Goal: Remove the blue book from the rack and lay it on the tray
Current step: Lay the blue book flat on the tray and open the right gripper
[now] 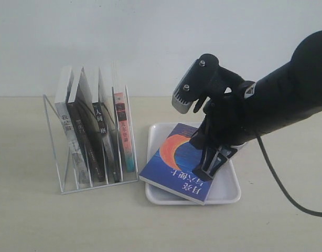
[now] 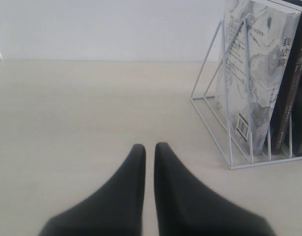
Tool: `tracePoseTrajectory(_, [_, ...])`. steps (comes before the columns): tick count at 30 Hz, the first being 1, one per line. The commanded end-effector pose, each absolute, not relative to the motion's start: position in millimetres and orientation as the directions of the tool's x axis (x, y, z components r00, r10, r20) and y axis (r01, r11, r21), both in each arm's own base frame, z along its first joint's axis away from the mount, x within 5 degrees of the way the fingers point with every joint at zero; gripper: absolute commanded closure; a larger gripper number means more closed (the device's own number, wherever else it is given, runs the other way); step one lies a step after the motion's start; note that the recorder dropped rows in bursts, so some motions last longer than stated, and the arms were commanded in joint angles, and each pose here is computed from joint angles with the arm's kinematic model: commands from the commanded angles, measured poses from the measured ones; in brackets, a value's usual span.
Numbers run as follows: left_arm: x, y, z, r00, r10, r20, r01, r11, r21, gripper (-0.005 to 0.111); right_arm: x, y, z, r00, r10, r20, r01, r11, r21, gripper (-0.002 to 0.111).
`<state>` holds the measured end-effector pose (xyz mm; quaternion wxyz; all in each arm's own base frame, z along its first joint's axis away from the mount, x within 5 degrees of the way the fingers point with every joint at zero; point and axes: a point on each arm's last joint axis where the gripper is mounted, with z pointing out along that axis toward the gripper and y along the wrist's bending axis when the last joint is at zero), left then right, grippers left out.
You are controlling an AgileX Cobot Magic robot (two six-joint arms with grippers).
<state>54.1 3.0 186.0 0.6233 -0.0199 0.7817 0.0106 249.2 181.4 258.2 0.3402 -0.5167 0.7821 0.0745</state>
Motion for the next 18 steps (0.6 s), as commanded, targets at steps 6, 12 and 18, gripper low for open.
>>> tracePoseTrajectory(6, [54.2,2.6,185.5,-0.217,-0.011,-0.976,-0.036,0.999,-0.003,0.101,249.5,180.9,262.8,-0.235,-0.745,-0.625,-0.851,0.468,-0.238,0.108])
tracePoseTrajectory(12, [54.2,2.6,185.5,-0.217,-0.011,-0.976,-0.036,0.999,-0.003,0.101,251.9,181.2,265.9,-0.172,-0.758,-0.629,-0.848,0.439,-0.297,0.108])
tracePoseTrajectory(18, [54.2,2.6,185.5,-0.217,-0.011,-0.976,-0.036,0.999,-0.003,0.101,251.9,181.2,265.9,-0.172,-0.758,-0.629,-0.848,0.439,-0.297,0.108])
